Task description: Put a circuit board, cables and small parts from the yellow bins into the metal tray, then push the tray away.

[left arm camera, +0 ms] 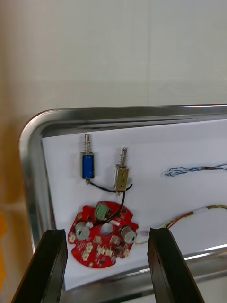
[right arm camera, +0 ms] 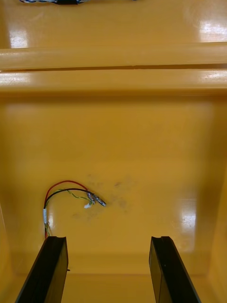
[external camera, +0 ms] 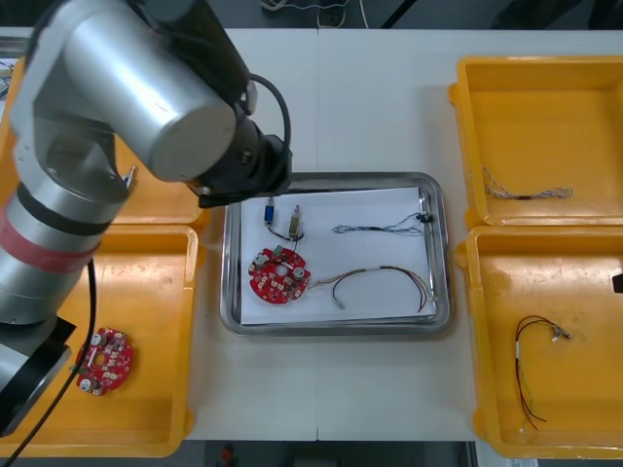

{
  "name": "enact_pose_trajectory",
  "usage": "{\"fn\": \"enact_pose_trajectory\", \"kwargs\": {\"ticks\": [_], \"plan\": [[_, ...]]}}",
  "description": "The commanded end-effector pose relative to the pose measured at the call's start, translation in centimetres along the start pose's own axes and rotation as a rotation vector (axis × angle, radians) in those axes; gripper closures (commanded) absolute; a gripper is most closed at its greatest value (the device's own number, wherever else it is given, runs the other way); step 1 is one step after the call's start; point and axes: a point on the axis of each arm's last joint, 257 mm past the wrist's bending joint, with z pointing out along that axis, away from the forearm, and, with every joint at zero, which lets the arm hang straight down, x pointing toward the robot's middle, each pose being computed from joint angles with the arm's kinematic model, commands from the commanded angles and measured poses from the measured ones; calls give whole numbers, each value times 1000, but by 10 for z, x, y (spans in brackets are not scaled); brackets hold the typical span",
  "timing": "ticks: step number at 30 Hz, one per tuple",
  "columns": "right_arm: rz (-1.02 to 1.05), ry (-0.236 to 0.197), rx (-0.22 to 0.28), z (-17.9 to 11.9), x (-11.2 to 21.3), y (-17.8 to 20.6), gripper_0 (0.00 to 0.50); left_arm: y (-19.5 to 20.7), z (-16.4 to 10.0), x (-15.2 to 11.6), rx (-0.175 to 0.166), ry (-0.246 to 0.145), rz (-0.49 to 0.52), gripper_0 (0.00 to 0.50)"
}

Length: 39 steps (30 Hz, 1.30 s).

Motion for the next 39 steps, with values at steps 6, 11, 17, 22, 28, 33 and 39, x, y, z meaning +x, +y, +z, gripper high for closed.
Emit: {"fn": "enact_pose_trajectory", "kwargs": {"ticks": [6,11,17,22,28,33,39], "plan": [[-73,-49,24,-20,-17,9,0,66,-63,-27,-19,-23,-4,0],[-161,-56,15,-23,-26,30,0,85,-81,-38,-14,-37,41,0],[-268,-71,-51,-27,-39,68,0,120,-92,-33,-23,-17,62,0],[-344,-75,-102,-31,-46,97,0,151,-93,-22,-71,4,87,0],[-468,-82,-167,-36,-54,141,0,188,-97,-4,-113,47,67,0],[-575,-76,-176,-35,-55,171,0,213,-105,9,-125,74,46,0],[-726,-54,-181,-30,-48,207,0,239,-110,28,-177,104,52,0]]}}
